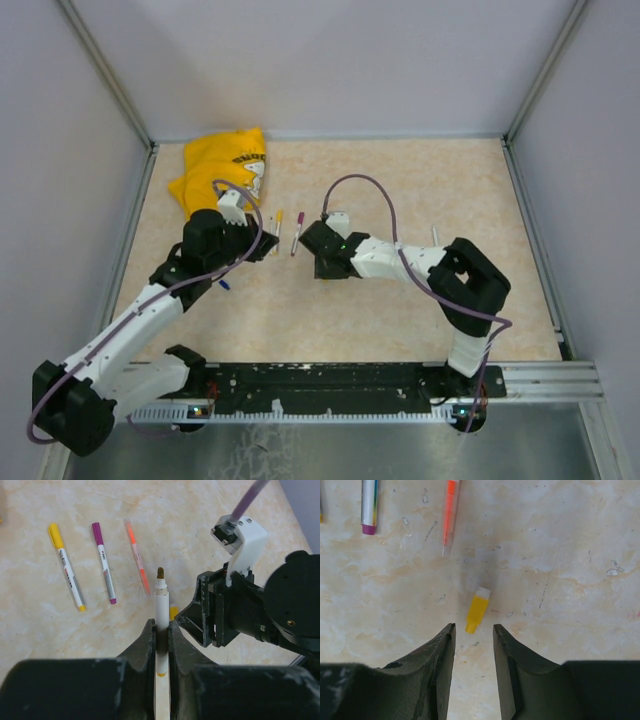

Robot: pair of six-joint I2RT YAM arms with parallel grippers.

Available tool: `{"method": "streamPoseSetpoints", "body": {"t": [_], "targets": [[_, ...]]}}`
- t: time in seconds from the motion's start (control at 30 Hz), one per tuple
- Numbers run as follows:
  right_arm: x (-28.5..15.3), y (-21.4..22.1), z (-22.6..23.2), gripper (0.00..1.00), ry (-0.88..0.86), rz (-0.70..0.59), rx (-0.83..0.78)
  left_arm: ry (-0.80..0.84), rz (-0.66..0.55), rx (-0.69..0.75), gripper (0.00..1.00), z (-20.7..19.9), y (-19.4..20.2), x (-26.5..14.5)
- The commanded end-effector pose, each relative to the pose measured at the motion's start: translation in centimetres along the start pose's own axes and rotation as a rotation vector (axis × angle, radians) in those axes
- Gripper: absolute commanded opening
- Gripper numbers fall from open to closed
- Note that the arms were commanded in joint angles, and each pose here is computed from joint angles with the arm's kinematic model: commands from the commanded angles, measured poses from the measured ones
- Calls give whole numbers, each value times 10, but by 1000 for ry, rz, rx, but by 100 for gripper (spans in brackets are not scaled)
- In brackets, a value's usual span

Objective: Insert the pens into the pen caps
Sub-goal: Insert the pen cap onto the pen.

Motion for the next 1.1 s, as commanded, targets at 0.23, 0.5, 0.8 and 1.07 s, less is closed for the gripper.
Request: {"method": "streamPoseSetpoints", "body": {"t": [0.23,0.5,0.8,1.07], "targets": [[8,-13,10,37,82,-8,32,137,-1,142,0,-16,-2,-20],[18,-14,12,37,121,15,26,151,5,146,0,-20,-1,-22],[22,-11,11,36,141,38,23,141,-5,154,0,-22,-2,-24],[24,-9,12,34,148,47,16,129,-14,154,0,-21,-4,-25]]}}
Point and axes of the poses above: each gripper's point midway between its finger pads, its own x axis out along the fingers, its own z axis along the line the jaws close on, y = z × x, the point moved 4 cm from there along -x, back along the fingers, and after that the axes turned 9 degrees about -x, right-handed, at the moved point
